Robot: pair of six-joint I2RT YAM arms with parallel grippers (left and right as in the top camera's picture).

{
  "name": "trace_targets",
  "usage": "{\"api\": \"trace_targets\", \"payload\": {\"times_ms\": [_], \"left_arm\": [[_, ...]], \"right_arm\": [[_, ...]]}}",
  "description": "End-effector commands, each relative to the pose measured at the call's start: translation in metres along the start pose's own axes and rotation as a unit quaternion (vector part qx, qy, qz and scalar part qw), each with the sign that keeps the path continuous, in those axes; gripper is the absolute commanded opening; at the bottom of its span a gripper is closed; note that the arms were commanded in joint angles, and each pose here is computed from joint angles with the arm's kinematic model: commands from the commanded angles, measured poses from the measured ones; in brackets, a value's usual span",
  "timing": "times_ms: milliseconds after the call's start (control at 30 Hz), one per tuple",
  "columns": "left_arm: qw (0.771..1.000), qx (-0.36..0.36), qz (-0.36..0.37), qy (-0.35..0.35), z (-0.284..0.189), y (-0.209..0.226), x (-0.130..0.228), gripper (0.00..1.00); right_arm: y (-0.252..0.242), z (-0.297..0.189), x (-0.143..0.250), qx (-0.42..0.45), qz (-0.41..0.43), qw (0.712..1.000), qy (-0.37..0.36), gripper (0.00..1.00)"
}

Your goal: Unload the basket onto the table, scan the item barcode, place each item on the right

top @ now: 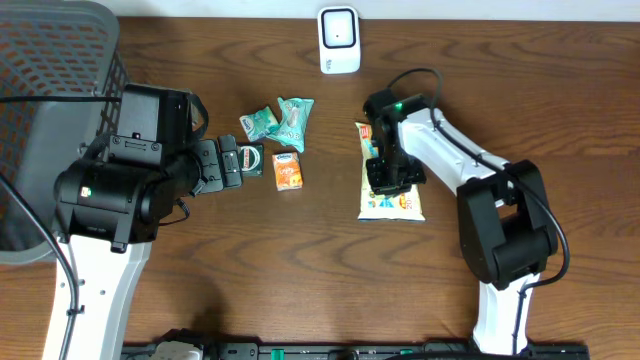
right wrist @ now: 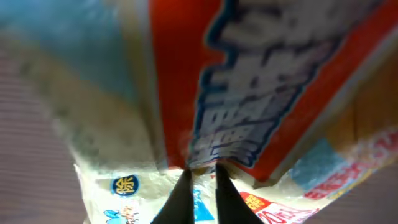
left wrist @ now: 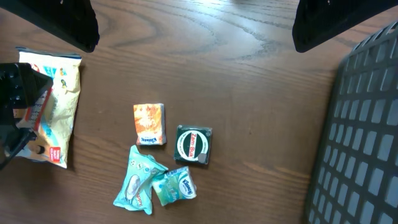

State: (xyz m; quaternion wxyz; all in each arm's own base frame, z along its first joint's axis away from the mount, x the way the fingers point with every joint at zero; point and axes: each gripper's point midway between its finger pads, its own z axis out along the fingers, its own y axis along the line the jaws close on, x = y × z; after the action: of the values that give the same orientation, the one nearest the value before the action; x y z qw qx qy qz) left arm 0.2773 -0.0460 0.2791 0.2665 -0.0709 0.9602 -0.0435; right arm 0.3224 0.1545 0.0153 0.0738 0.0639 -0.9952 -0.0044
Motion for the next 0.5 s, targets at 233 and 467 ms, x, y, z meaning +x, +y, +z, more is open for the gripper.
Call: {"api": "trace_targets", "payload": {"times_ms": [233,467], "left_arm": [[1.0,-0.002,0.001,-0.007,-0.003,0.0,-0.003,0.98],[1.0,-0.002,0.001,-0.007,-0.003,0.0,-0.003,0.98]], "right_arm": [[-0.031,-0.099,-0.059,0.014,0.031,0.994,-0.105,0.32],[-0.077,-0.101,-0.07,0.012,0.056,0.992,-0.11,0.87]]}}
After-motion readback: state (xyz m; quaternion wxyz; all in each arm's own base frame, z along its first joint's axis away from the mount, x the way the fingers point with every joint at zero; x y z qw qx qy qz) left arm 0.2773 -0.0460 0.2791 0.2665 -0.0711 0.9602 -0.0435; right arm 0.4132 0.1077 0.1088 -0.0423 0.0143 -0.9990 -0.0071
